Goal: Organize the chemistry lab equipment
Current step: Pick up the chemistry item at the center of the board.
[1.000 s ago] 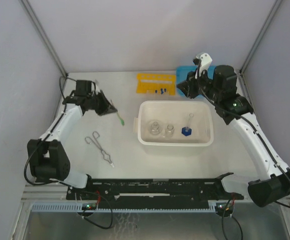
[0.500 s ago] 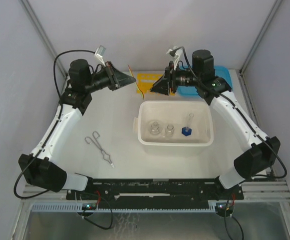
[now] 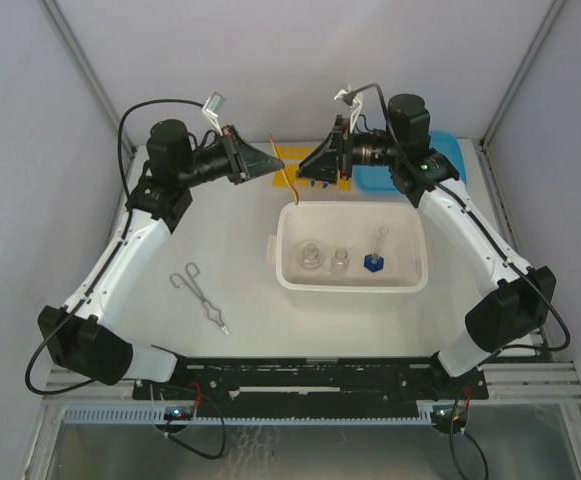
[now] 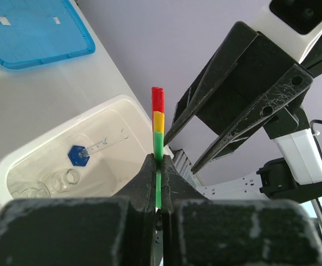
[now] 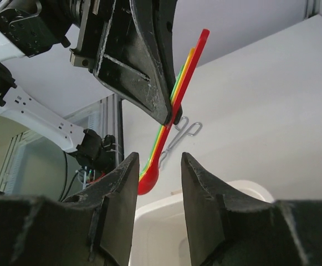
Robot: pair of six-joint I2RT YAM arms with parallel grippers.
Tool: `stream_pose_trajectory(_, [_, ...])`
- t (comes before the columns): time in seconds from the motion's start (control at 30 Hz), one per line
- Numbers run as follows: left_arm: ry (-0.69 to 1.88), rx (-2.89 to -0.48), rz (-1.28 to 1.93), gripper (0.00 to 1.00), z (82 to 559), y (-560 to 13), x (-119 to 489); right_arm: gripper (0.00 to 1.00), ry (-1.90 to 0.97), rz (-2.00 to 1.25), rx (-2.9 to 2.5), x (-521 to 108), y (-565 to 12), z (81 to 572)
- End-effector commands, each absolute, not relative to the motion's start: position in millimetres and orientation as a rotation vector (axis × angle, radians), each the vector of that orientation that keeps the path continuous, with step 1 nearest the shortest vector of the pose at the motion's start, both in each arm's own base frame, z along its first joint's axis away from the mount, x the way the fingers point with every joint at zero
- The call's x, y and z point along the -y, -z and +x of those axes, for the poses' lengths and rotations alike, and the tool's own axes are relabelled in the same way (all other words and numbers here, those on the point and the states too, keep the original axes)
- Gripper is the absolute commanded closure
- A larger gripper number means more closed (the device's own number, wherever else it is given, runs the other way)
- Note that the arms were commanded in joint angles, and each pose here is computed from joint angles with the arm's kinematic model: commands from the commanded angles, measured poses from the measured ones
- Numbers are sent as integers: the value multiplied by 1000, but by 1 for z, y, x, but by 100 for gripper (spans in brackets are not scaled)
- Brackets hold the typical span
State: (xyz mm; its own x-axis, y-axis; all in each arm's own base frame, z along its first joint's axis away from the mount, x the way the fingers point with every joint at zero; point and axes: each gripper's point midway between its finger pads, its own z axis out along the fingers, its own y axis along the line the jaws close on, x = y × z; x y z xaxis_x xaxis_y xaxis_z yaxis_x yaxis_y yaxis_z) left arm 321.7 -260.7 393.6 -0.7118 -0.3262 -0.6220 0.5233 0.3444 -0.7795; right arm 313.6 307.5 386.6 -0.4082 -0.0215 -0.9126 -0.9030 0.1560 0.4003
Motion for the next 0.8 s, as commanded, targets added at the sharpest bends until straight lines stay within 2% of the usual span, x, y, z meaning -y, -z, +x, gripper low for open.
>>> stream_pose_trajectory(0.0, [1499,-1759,257,100,311,-429,270,64,-1391,-946,-1522,-313,-408,311])
stream_pose_trajectory(0.57, [1516,-1765,266,100,311,-426,278,71,-1501,-1016,-1515,-332,-400,299])
stream_pose_trajectory(0.63, [1516,-1771,264,100,313,-424,279,75,-1507,-1025,-1515,-333,-399,296])
stream_pose_trajectory(0.77, [1514,-1771,265,100,314,-424,279,91,-1516,-1024,-1538,-334,-394,295])
